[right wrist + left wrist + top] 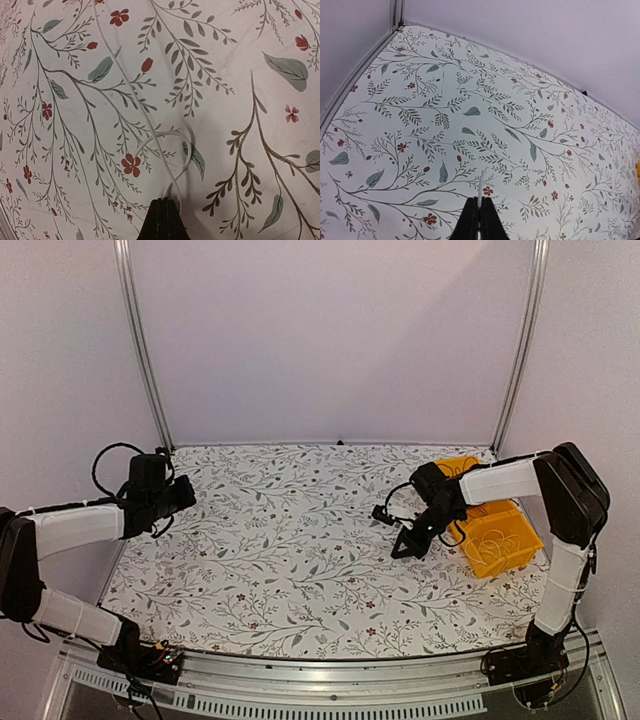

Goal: Untangle the cables

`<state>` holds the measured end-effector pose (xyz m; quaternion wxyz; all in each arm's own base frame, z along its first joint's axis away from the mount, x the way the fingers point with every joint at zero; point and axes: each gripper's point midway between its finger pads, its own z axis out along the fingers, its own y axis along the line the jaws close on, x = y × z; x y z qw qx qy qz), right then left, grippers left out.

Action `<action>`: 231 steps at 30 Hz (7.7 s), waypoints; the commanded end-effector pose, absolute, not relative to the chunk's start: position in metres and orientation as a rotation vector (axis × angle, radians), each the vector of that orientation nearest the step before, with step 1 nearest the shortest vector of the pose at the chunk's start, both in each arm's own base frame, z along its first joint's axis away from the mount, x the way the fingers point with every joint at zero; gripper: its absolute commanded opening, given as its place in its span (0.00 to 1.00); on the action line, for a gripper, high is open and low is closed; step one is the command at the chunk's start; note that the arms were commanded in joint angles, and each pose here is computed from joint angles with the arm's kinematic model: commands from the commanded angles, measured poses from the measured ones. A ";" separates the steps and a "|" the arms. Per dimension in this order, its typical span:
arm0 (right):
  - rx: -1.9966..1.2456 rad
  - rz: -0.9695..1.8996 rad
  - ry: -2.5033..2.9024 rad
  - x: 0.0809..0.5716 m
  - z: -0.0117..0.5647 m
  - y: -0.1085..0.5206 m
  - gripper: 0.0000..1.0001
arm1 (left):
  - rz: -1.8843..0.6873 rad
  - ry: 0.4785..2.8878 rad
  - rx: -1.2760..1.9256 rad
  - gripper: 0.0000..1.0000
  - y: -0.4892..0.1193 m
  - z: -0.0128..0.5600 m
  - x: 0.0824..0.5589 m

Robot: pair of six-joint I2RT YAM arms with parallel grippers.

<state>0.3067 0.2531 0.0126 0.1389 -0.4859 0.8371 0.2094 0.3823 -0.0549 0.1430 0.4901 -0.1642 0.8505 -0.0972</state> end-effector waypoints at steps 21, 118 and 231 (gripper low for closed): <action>-1.289 0.126 2.319 0.300 0.151 0.146 0.00 | -0.746 2.023 0.275 0.00 -0.310 0.203 0.411; -1.839 -0.303 1.744 0.323 0.156 0.175 0.52 | -1.434 1.892 0.561 0.00 -0.568 0.196 0.366; -1.628 -0.399 2.451 0.295 0.082 -0.038 0.29 | -1.369 2.113 0.422 0.34 -0.467 0.096 0.371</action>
